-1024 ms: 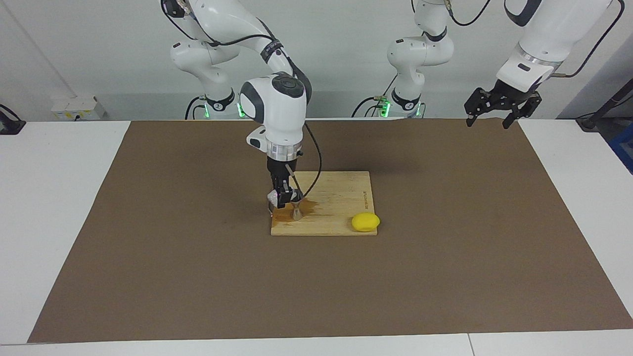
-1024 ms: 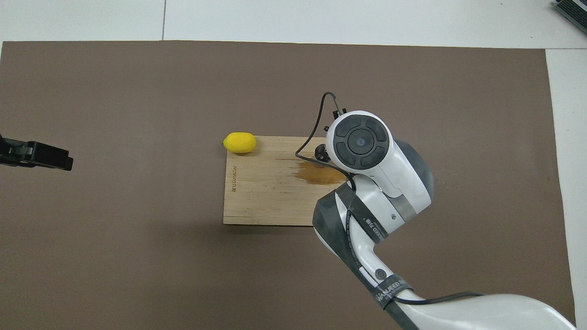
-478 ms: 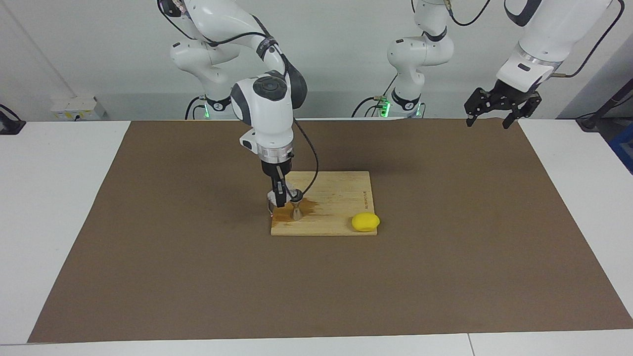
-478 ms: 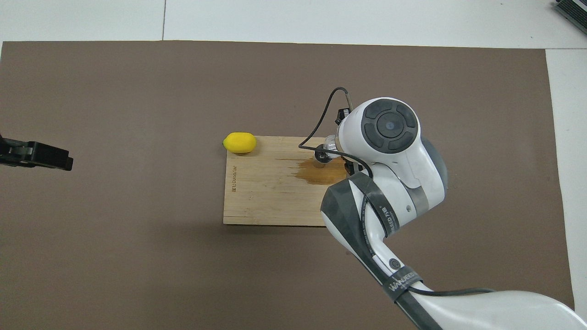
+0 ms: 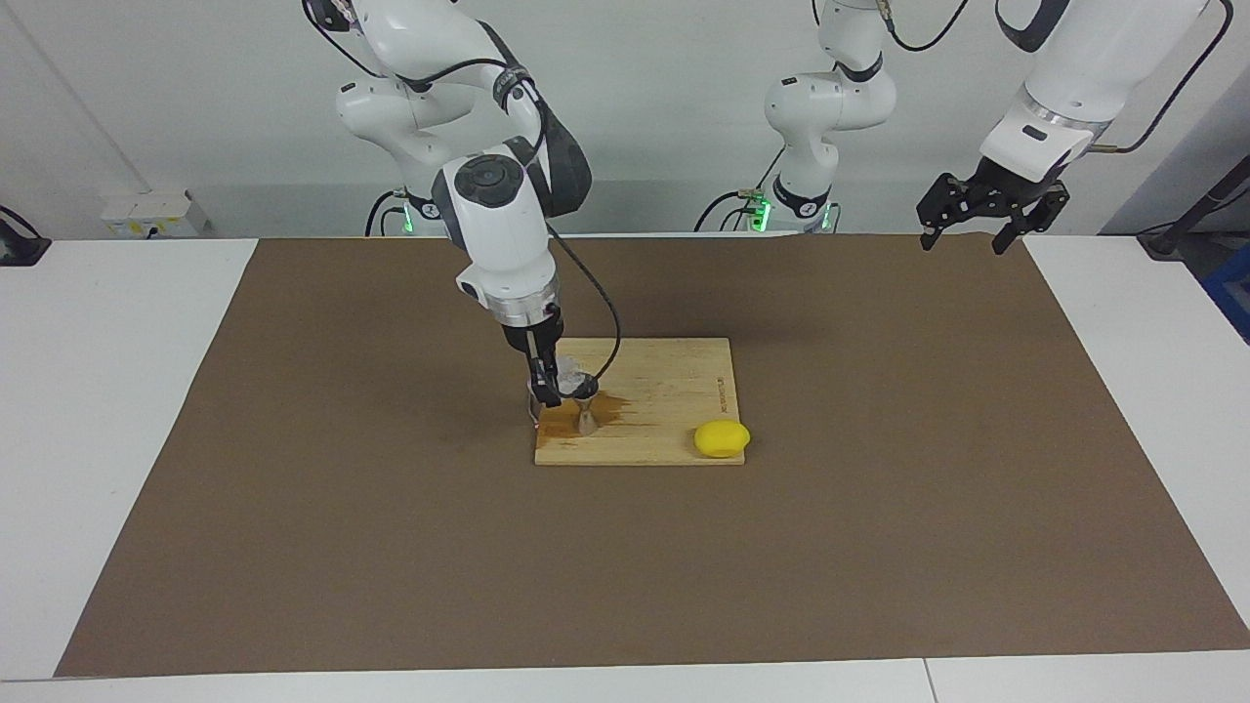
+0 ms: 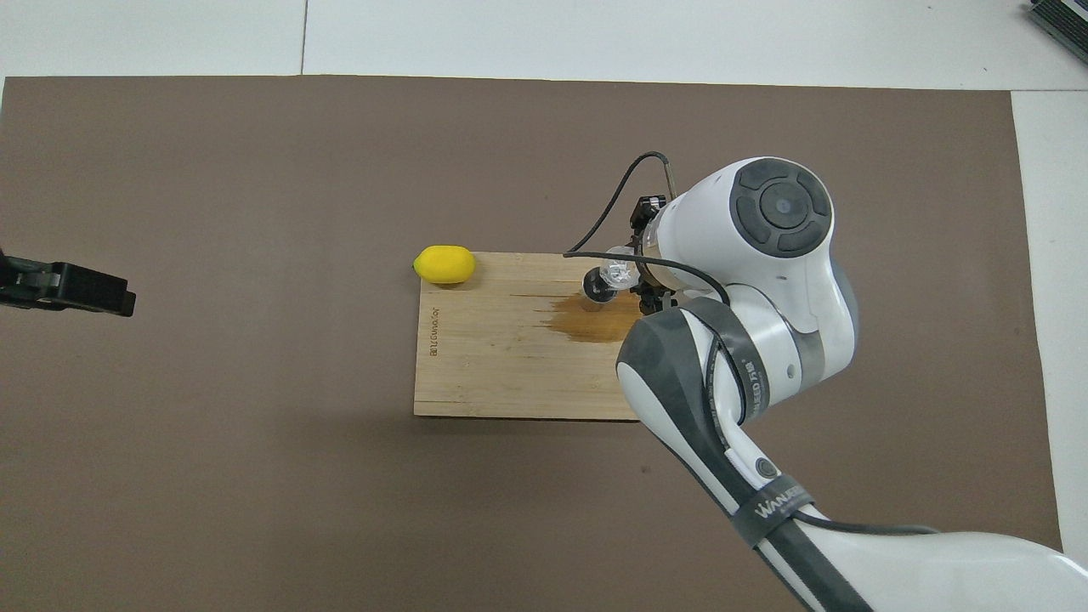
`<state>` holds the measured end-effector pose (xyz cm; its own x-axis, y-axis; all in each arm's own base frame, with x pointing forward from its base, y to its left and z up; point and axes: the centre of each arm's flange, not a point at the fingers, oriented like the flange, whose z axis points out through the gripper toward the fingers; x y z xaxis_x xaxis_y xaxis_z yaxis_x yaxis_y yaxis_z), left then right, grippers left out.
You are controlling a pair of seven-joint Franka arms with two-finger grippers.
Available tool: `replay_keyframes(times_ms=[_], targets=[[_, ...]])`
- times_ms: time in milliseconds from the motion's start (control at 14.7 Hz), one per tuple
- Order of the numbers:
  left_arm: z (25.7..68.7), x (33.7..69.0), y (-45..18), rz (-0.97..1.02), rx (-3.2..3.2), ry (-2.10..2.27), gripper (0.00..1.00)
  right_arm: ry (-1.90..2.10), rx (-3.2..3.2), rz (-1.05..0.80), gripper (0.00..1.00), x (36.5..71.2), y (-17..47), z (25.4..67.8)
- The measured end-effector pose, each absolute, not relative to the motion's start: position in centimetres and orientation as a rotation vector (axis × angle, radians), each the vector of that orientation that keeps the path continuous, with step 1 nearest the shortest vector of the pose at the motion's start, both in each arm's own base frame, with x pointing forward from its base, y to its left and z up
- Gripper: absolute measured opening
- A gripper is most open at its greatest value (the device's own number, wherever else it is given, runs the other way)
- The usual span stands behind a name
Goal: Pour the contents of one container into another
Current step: 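Carry the glass cup back to its spot with the right gripper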
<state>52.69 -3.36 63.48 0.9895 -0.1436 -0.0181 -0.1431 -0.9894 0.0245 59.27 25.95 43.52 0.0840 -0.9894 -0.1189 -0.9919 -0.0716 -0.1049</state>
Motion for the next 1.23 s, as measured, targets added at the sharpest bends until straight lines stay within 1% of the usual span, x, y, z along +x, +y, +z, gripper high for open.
replay_keyframes(times_ms=[341, 614, 955, 1092, 1228], targets=[[63.5, 52.7, -3.4, -0.031, 3.110, -0.224, 1.00, 2.047, -2.110, 0.135, 0.51, 60.1, 24.1, 43.5], [63.5, 52.7, -3.4, -0.031, 3.110, -0.224, 1.00, 2.042, -2.008, 0.284, 0.51, 61.4, 19.7, 43.0], [63.5, 52.7, -3.4, -0.031, 3.110, -0.224, 1.00, 2.046, -1.862, 0.458, 0.51, 62.1, 10.6, 39.5], [63.5, 52.7, -3.4, -0.031, 3.110, -0.224, 1.00, 2.022, -1.829, 0.537, 0.51, 61.8, 5.3, 37.8], [63.5, 52.7, -3.4, -0.031, 3.110, -0.224, 1.00, 1.986, -1.814, 0.573, 0.51, 61.0, 0.1, 35.6]])
